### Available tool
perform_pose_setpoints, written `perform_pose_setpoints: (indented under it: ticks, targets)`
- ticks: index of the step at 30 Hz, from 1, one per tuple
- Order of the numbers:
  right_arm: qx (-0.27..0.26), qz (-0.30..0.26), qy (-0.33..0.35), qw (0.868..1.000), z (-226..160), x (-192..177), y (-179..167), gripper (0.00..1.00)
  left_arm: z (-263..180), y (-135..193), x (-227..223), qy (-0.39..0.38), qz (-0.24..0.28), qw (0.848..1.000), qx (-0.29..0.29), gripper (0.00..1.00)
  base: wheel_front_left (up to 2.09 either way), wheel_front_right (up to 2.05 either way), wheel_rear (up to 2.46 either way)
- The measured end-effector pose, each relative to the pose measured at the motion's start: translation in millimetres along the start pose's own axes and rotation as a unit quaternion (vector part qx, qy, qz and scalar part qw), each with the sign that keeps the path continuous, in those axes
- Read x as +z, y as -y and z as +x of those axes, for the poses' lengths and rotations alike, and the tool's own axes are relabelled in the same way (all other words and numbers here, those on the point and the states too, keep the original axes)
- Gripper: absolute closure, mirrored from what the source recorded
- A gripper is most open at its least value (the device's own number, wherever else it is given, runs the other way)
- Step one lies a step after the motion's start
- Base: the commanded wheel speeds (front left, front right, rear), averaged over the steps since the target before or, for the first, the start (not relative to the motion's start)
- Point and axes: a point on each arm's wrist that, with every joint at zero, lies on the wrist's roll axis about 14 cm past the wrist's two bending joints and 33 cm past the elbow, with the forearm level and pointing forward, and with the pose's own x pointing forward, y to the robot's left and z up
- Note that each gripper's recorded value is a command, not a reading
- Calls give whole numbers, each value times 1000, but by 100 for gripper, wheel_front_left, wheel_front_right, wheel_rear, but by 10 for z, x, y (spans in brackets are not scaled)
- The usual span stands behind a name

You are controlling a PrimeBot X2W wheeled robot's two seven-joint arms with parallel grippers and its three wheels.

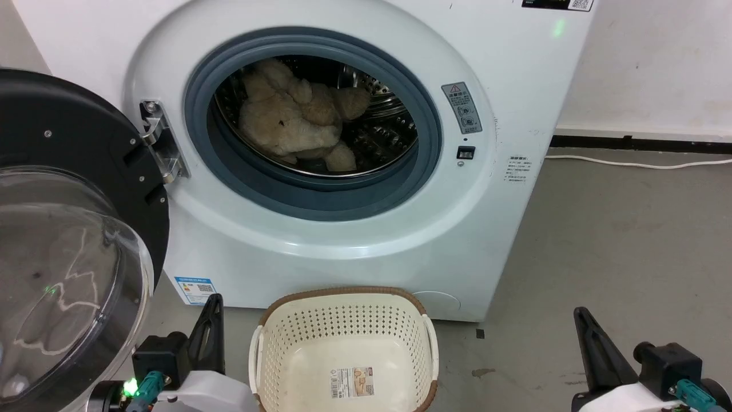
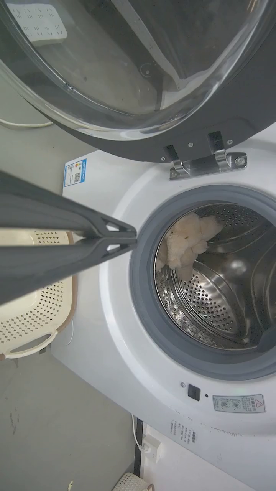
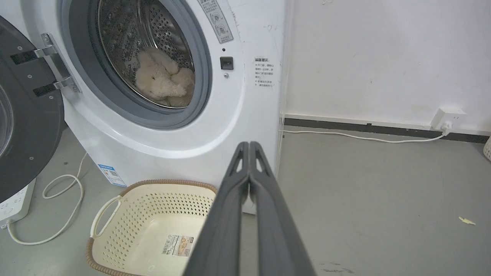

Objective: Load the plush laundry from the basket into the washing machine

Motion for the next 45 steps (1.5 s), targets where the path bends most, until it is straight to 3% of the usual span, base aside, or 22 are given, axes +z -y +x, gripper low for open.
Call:
perform_pose_setpoints:
  ticks: [45]
  targets:
    - [10,-42,-7,999,143,97,-51,100,67,-18,-16,-12,35,999,5,100,0,0,0]
